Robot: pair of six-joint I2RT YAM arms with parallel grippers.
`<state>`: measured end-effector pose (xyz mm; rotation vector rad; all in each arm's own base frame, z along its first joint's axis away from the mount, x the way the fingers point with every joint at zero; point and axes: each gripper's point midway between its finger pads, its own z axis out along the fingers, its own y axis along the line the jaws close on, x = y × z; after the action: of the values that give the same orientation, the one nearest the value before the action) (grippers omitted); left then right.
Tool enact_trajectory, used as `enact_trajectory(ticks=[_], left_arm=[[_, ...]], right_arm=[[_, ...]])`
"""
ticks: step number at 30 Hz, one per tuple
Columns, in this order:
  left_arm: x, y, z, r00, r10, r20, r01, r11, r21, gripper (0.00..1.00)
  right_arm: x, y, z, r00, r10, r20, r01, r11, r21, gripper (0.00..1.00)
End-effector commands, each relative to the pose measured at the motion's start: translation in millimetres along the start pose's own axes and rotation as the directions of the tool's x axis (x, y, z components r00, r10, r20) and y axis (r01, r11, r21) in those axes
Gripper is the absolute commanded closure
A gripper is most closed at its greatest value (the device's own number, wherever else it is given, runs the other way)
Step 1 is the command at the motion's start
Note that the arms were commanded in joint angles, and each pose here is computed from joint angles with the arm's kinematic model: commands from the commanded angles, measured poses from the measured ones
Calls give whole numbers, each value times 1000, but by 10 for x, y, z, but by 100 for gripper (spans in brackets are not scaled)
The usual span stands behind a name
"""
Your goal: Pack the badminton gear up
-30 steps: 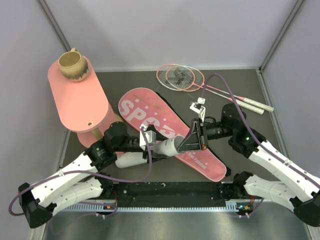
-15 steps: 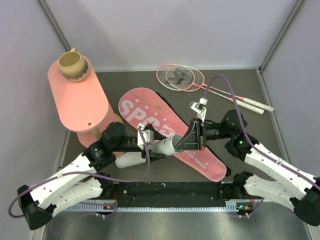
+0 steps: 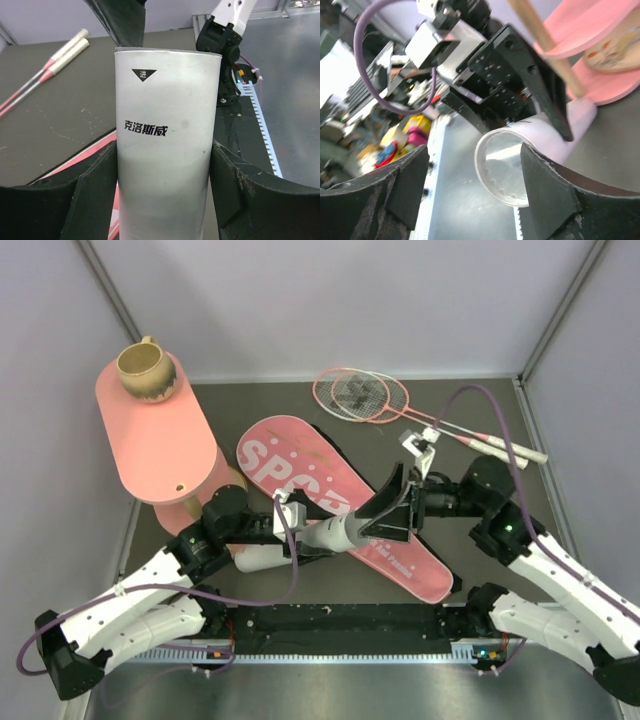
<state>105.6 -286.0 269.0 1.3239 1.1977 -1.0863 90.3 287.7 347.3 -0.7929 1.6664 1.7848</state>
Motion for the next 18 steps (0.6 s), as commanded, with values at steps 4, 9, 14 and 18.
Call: enact_trajectory(ticks=[4,9,14,18], left_arm=[[-455,13,-25,976,165,145,-164,986,-16,100],[-477,28,-17,978,150,147,-149,989,-18,100],[-763,306,-15,970,-23,242,64,985,-163,99],[-1008,672,-13,926,-241,290,326,898,-296,99]], right_arm=[[-407,-141,-465,954,-252,166,183,921,344,15],[-248,-463,-658,948,-276,160,168,858,485,13],[196,-751,-534,958,-244,151,166,900,403,9],[253,-705,-309,938,-296,180,224,915,336,3]])
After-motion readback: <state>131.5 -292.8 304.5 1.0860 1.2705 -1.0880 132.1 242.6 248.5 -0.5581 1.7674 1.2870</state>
